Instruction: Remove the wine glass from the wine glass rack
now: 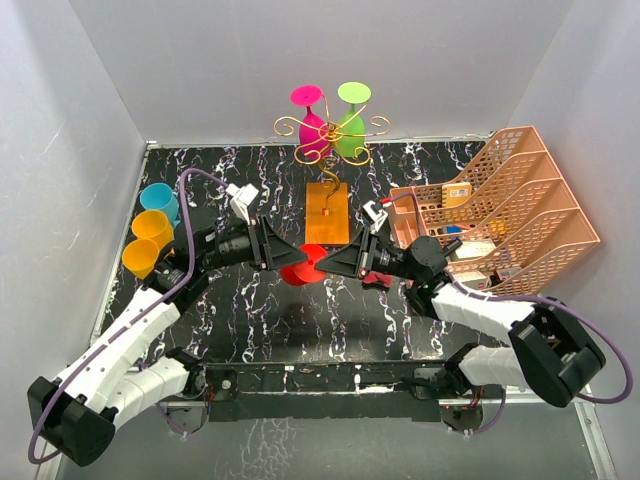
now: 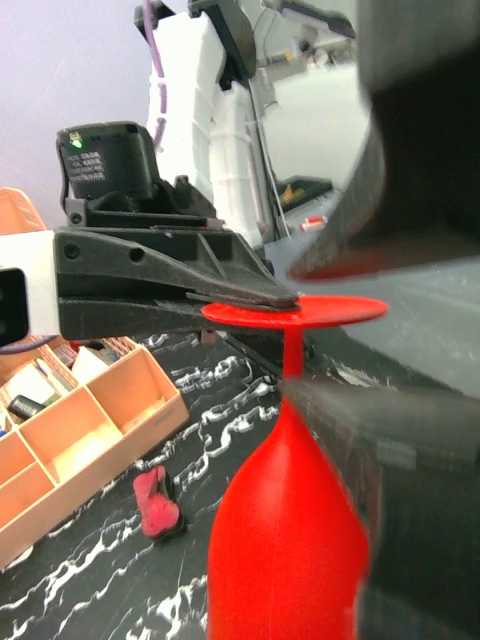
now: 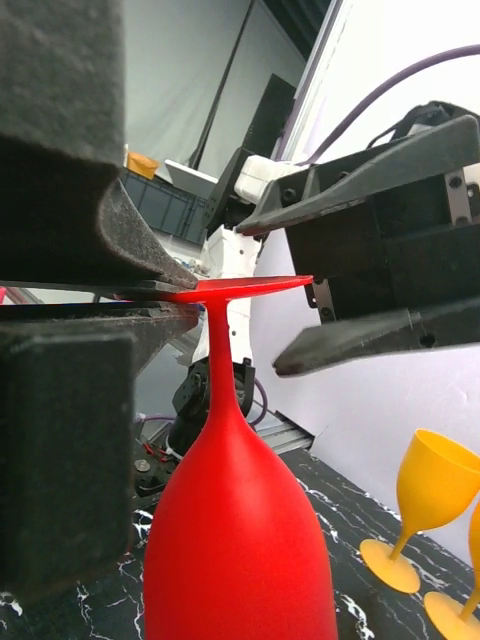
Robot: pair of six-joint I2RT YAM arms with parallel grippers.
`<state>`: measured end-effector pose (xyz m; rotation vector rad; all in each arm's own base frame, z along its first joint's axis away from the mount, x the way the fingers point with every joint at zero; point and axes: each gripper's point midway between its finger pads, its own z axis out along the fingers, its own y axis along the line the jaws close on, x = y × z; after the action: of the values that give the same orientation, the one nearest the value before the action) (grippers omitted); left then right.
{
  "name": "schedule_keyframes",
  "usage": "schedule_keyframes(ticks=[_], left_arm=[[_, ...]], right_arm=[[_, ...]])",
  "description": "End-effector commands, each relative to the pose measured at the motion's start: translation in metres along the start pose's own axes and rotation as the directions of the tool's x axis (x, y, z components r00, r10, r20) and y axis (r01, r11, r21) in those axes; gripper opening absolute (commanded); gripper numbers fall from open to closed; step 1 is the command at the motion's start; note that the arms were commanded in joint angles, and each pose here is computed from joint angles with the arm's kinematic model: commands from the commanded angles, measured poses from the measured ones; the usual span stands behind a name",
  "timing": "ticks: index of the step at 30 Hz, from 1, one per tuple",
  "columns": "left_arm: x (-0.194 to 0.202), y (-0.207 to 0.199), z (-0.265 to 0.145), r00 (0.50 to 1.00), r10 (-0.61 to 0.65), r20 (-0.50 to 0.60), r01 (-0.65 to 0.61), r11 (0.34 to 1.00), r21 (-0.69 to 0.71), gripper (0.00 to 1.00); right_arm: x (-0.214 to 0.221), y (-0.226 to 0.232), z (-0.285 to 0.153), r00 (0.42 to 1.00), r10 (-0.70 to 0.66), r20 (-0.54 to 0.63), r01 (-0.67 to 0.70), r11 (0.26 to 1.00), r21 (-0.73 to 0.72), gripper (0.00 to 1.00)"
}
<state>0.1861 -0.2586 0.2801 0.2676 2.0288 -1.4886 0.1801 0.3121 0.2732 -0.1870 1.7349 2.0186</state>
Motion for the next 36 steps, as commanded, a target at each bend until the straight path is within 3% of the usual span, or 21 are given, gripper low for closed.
schedule_keyframes(ticks=[1, 3, 10, 16, 23, 33, 36], left_arm=[[-0.018, -0.02, -0.011, 0.995, 0.075, 0.073, -0.075, 0.997, 0.003, 0.7], [-0.024, -0.028, -0.015, 0.991, 0.081, 0.108, -0.082, 0.997, 0.006, 0.83], [-0.045, -0.055, -0.031, 0.97, 0.105, 0.221, -0.118, 0.992, 0.045, 0.97], [-0.054, -0.082, -0.038, 0.955, 0.079, 0.285, -0.128, 0.979, 0.158, 0.97], [-0.054, -0.1, -0.037, 0.96, -0.011, 0.28, -0.079, 0.948, 0.307, 0.97], [-0.042, -0.121, -0.038, 0.98, -0.082, 0.182, -0.025, 0.856, 0.516, 0.97], [-0.043, -0.123, -0.039, 0.98, -0.102, 0.172, -0.008, 0.839, 0.543, 0.89]], right_arm=[[-0.013, 0.041, -0.011, 0.987, -0.117, 0.11, 0.128, 0.986, -0.102, 0.08], [-0.016, 0.046, -0.016, 0.984, -0.099, 0.146, 0.114, 0.989, -0.098, 0.08], [-0.031, 0.098, -0.044, 0.94, -0.105, 0.325, 0.172, 0.967, -0.187, 0.08], [-0.043, 0.154, -0.069, 0.898, -0.055, 0.436, 0.205, 0.93, -0.304, 0.08], [-0.047, 0.198, -0.09, 0.901, 0.124, 0.417, 0.122, 0.847, -0.517, 0.08], [-0.048, 0.203, -0.094, 0.903, 0.163, 0.398, 0.112, 0.804, -0.583, 0.08], [-0.051, 0.193, -0.091, 0.898, 0.196, 0.394, 0.073, 0.816, -0.573, 0.08]])
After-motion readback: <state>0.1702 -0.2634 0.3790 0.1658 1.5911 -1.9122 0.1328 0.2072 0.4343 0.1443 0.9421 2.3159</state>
